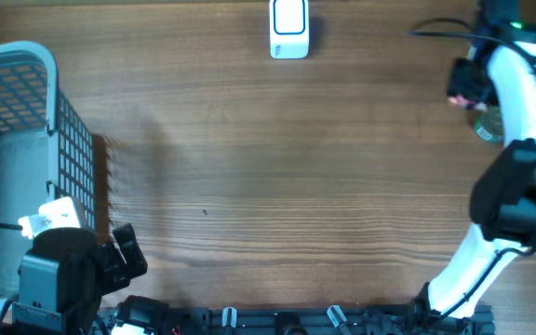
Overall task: Scan the item barcode
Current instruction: 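Carry the tissue pack right and set it by the tin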
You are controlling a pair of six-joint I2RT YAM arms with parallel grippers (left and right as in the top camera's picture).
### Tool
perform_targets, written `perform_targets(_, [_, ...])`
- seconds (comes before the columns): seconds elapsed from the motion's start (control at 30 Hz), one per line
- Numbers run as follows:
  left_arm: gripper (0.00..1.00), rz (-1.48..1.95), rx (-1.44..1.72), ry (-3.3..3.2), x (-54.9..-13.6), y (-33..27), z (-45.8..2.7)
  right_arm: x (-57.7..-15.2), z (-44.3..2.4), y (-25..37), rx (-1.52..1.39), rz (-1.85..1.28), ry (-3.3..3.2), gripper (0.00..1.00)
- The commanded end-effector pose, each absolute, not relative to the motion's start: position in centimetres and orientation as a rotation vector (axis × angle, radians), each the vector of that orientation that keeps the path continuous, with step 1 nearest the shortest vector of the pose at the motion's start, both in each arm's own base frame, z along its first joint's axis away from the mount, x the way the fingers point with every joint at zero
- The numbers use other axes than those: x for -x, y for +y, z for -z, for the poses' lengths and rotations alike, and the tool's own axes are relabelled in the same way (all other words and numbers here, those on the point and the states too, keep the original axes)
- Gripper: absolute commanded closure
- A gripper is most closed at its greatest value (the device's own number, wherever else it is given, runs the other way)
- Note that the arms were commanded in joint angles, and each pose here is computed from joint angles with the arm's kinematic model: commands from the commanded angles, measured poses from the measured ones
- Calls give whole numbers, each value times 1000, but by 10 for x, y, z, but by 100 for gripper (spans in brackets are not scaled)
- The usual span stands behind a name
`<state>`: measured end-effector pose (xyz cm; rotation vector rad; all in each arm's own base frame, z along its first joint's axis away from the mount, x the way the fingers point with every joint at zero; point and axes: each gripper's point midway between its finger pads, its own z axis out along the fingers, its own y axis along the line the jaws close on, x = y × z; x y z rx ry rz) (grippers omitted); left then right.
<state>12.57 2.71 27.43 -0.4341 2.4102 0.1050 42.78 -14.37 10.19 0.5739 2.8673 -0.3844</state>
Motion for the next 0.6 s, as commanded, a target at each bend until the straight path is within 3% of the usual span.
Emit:
perform_targets(0.0, [0,-86,448,2329,-139,27,-287,-395,-61,-167,-832,255,2917,0])
perform_targets(0.13, [0,-366,672,1865,-167,84,-361,-401,-66,-168,-825,179,2877,0])
perform_targets(0.27, [0,-430,972,1336,-154,123,-444,-422,-115,-160,-727,147,2728,0])
perform_targets(0.43, [0,-220,1046,985,-143,125,-520,-472,-314,-119,-380,100,2115,0])
perform_targets(0.5, [0,-198,1044,890,-136,127,-544,-476,-404,-100,-293,86,1819,0])
perform_targets(0.57, [0,-209,1028,898,-140,126,-546,-463,-456,-78,-212,78,1676,0])
